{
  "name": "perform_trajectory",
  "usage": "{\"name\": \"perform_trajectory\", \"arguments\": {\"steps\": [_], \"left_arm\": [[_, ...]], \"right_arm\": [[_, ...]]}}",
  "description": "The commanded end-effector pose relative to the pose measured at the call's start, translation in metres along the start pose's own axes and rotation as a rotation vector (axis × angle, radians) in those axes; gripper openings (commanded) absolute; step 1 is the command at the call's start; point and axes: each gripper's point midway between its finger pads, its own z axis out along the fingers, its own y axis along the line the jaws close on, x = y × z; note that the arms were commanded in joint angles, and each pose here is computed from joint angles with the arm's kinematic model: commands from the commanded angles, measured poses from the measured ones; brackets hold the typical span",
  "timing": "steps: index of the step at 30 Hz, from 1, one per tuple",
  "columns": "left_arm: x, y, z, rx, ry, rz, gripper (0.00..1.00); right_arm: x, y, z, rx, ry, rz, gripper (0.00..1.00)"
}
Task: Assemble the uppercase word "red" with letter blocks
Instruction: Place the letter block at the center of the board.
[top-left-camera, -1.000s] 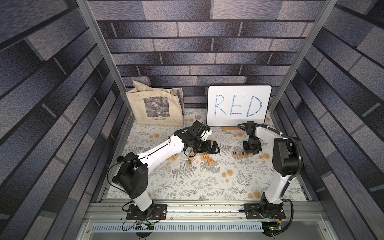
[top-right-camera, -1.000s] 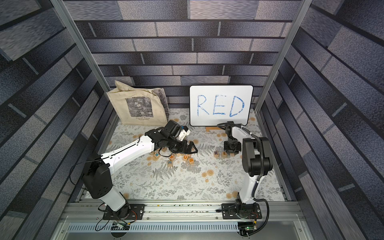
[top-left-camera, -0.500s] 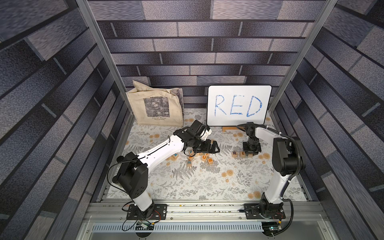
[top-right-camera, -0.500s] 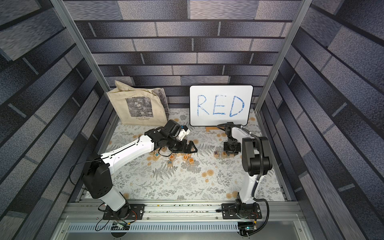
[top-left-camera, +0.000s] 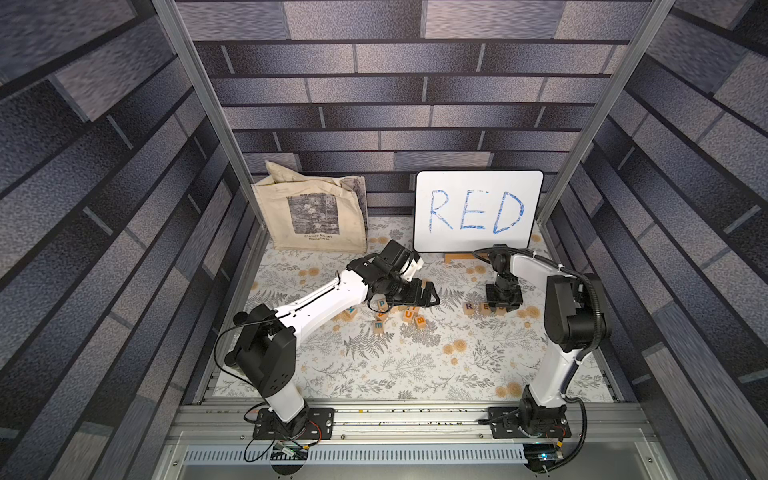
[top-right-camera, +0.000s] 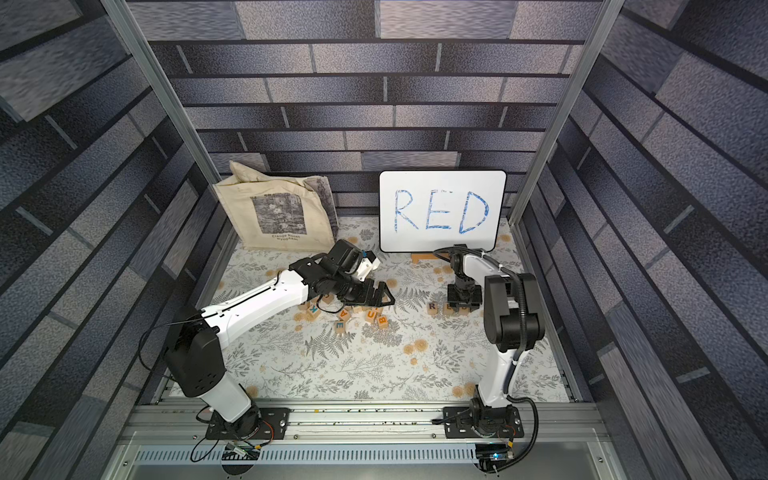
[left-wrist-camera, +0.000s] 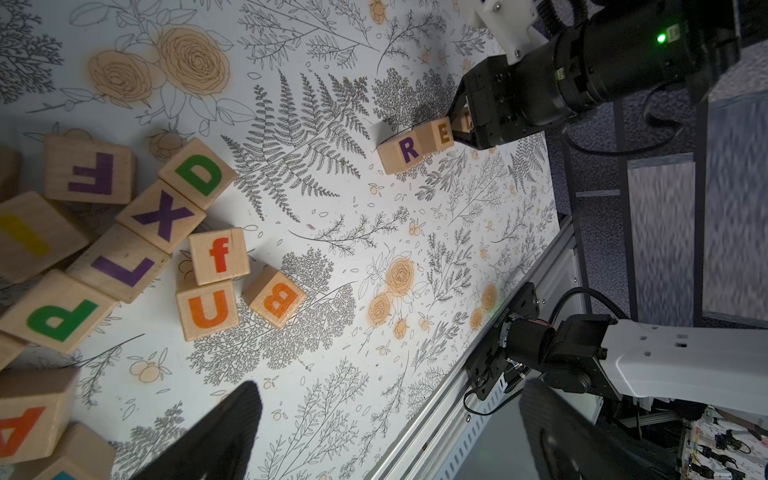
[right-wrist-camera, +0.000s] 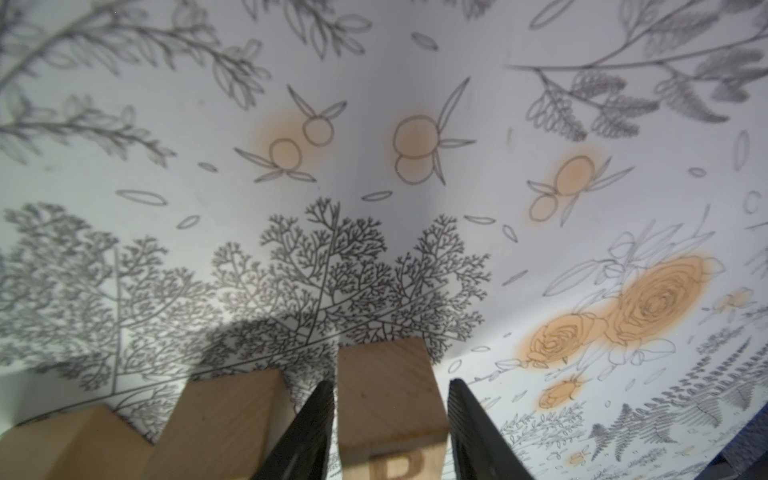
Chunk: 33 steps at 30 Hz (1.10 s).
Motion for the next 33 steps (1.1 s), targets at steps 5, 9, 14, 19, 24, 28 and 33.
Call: {"name": "perform_trajectory", "arguments": {"steps": [5, 9, 14, 19, 24, 28, 33], "left_arm": [[0.005, 0.001, -0.003, 0.017, 0.008, 0.005, 1.0], [0.005, 0.0, -0.002, 0.019, 0.008, 0.004, 1.0], [0.005, 0.0, -0.001, 0.02, 0.007, 0.004, 1.0], [0.004, -0.001, 0.0, 0.024, 0.008, 0.004, 1.0], [0.003, -0.001, 0.0, 0.021, 0.015, 0.009, 1.0], [0.003, -0.001, 0.0, 0.021, 0.017, 0.008, 1.0], [0.003, 0.0, 0.0, 0.021, 0.02, 0.009, 1.0]], "right_arm": [[0.007, -0.01, -0.005, 0.03, -0.003, 0.006, 0.4], [0.009, -0.01, -0.006, 0.022, -0.006, 0.006, 0.27], [0.008, -0.007, -0.008, 0.004, -0.017, -0.003, 0.18], [0.007, 0.0, -0.008, -0.037, -0.022, -0.016, 0.19], [0.005, 0.003, -0.005, -0.046, -0.015, -0.025, 0.2], [0.003, 0.004, -0.004, -0.045, -0.017, -0.03, 0.2], [0.006, 0.003, 0.0, -0.04, 0.001, -0.033, 0.29]]}}
